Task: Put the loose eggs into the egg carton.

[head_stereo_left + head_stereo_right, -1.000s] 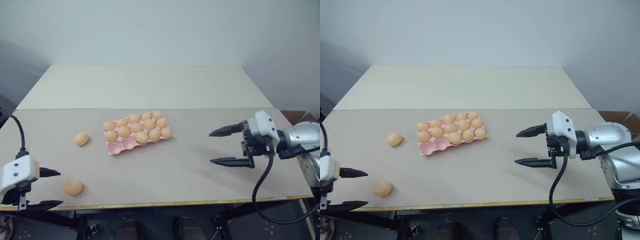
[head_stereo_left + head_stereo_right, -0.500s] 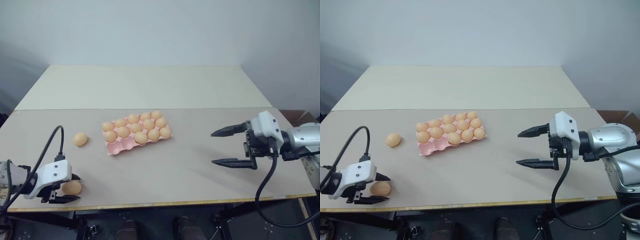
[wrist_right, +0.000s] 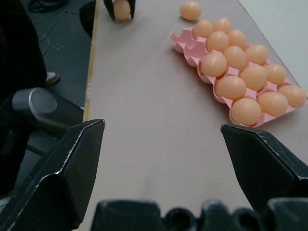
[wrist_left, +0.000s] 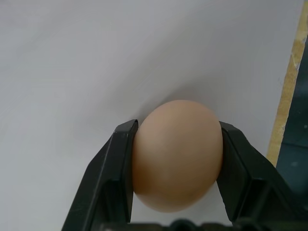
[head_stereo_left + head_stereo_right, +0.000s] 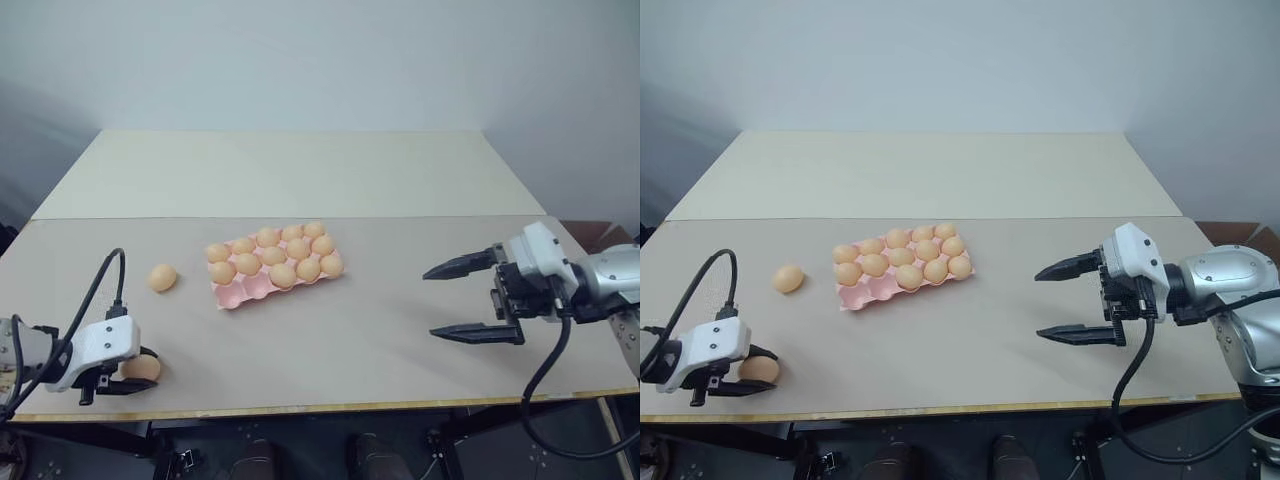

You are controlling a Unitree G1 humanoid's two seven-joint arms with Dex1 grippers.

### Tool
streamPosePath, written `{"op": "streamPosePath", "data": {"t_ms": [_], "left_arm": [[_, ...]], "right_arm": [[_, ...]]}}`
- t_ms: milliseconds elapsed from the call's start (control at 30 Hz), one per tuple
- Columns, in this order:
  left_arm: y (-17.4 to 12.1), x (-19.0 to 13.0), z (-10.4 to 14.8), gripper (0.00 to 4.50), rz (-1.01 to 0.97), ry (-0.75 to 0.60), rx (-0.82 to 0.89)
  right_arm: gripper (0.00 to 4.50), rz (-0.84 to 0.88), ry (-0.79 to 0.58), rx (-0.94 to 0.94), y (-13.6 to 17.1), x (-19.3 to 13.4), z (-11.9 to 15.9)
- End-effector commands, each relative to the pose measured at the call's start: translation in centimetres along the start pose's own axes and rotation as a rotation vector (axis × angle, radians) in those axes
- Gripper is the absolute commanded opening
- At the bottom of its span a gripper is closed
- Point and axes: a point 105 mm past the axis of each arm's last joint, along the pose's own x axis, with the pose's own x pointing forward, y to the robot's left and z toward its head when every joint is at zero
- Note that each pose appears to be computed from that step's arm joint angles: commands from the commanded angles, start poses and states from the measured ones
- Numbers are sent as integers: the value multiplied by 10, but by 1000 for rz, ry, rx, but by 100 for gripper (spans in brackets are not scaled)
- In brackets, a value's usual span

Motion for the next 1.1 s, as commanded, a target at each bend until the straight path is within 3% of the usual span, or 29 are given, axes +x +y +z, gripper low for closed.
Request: {"op": "streamPosePath", "data": {"t_ms": [33, 200, 367, 500, 700, 867, 1100], "left_arm": [[13, -17, 18, 199, 56, -48, 48], [28, -31, 63, 199, 120, -313, -14], [46, -38, 93, 199, 180, -464, -34], [68, -25, 110, 199, 271, -508, -50], [73, 11, 137, 199, 200, -566, -26], [83, 42, 137, 199, 198, -516, -9], [97, 58, 149, 199, 207, -547, -17]], "right_arm": [[450, 23, -41, -58, 1, -5, 15], [450, -85, -60, -70, -14, -3, 16], [450, -202, -99, -49, -31, 3, 20], [450, -235, -101, -48, -36, 6, 19], [450, -247, -99, -53, -36, 6, 19], [450, -264, -96, -59, -35, 5, 19], [450, -289, -96, -61, -33, 4, 20]]}}
